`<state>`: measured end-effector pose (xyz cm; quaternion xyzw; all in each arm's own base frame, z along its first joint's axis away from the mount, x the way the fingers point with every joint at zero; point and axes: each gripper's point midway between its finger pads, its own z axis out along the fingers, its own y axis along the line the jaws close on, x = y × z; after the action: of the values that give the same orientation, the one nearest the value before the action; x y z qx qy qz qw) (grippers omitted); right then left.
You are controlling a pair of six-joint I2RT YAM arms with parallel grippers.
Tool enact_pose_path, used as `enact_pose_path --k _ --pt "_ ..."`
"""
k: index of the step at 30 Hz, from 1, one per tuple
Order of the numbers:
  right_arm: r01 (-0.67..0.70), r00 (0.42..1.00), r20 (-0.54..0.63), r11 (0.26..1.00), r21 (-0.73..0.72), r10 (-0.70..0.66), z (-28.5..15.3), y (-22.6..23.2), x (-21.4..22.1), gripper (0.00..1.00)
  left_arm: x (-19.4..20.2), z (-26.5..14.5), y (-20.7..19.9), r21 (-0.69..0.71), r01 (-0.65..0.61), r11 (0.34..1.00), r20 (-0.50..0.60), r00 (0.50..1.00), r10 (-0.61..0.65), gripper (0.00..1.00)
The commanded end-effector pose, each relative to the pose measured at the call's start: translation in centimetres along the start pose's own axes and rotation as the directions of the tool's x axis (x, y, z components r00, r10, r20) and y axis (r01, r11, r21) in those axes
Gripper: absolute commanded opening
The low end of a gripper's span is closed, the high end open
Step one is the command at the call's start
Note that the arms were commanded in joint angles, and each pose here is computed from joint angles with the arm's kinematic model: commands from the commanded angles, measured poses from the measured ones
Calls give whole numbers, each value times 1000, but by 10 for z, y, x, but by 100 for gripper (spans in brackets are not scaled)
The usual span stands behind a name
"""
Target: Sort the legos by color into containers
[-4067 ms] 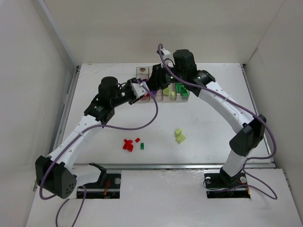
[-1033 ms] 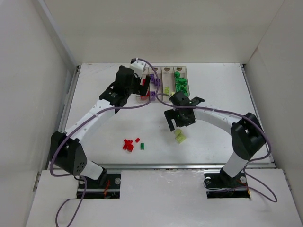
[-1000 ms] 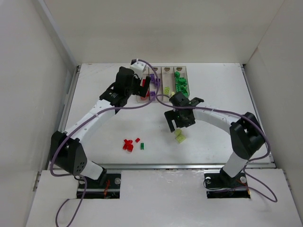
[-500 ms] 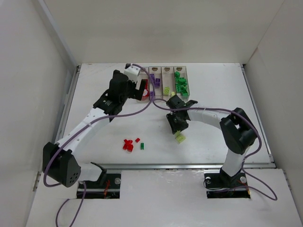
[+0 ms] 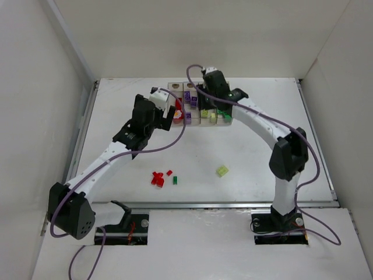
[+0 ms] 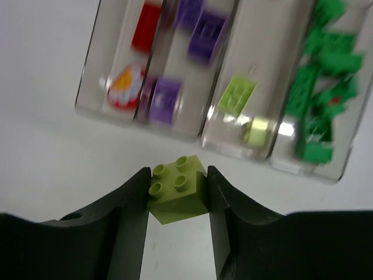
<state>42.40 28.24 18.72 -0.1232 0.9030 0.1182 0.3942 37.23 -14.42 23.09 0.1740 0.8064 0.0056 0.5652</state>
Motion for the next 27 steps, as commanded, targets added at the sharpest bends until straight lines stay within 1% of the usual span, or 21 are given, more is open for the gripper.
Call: enact_pose_path --k 1,2,3,4,6,7,8,10,11,13,14,15,17,20,21,22,23,24,25,27 --pt "-68 993 109 983 170 49 51 -49 -45 0 -26 -15 15 -54 18 998 101 995 -12 100" --pt "-65 993 107 980 189 46 59 -56 -49 0 -25 -18 16 -54 18 998 104 994 -13 100" --pt "-92 986 157 977 191 62 58 -63 -75 7 -20 -19 20 -62 20 998 98 995 -14 100" --pt "-86 992 111 976 202 65 80 -69 -63 9 -12 -18 24 -74 20 997 78 997 -14 100" --pt "-95 990 124 972 215 69 90 -80 -72 17 -6 -20 26 -71 18 997 65 998 -13 100" --pt "-100 987 147 973 208 70 91 -79 -82 32 -2 -21 30 -80 21 997 60 998 -16 100" --pt "-92 989 131 971 220 64 103 -86 -76 40 -2 -21 30 -80 21 997 60 998 -16 100" --pt "-96 989 129 973 208 70 109 -88 -76 58 1 -22 28 -70 19 997 59 998 -15 100" --pt "-70 989 141 980 187 44 107 -84 -83 75 4 -23 28 -69 17 998 50 999 -13 100" --pt "-59 990 136 983 176 35 107 -82 -83 88 3 -22 26 -60 16 998 51 999 -13 100" --pt "-58 990 134 985 165 36 108 -80 -83 98 3 -22 26 -59 16 998 51 999 -13 100" --pt "-49 988 155 986 162 23 97 -79 -93 100 3 -22 26 -59 16 998 51 999 -13 100" --pt "-55 983 180 984 167 24 77 -80 -102 100 3 -20 24 -50 16 999 52 999 -13 100" --pt "-46 982 187 987 156 16 51 -79 -104 100 1 -19 23 -42 18 999 62 998 -15 100" --pt "-24 992 125 988 152 5 50 -80 -80 100 1 -19 23 -42 18 999 62 998 -15 100" --pt "2 991 133 991 130 -20 24 -77 -83 100 1 -19 23 -42 18 999 62 998 -15 100" --pt "26 993 111 993 111 -38 17 -76 -73 100 1 -19 23 -42 18 999 62 998 -15 100" --pt "69 995 64 995 65 -73 11 -61 -53 100 3 -19 22 -42 18 999 64 998 -15 100" --pt "125 992 -25 991 50 -123 0 -62 -16 100 3 -19 22 -42 18 999 64 998 -15 100" --pt "197 970 -143 980 -12 -197 -10 -44 33 100 9 -17 21 -41 16 999 55 998 -13 100"
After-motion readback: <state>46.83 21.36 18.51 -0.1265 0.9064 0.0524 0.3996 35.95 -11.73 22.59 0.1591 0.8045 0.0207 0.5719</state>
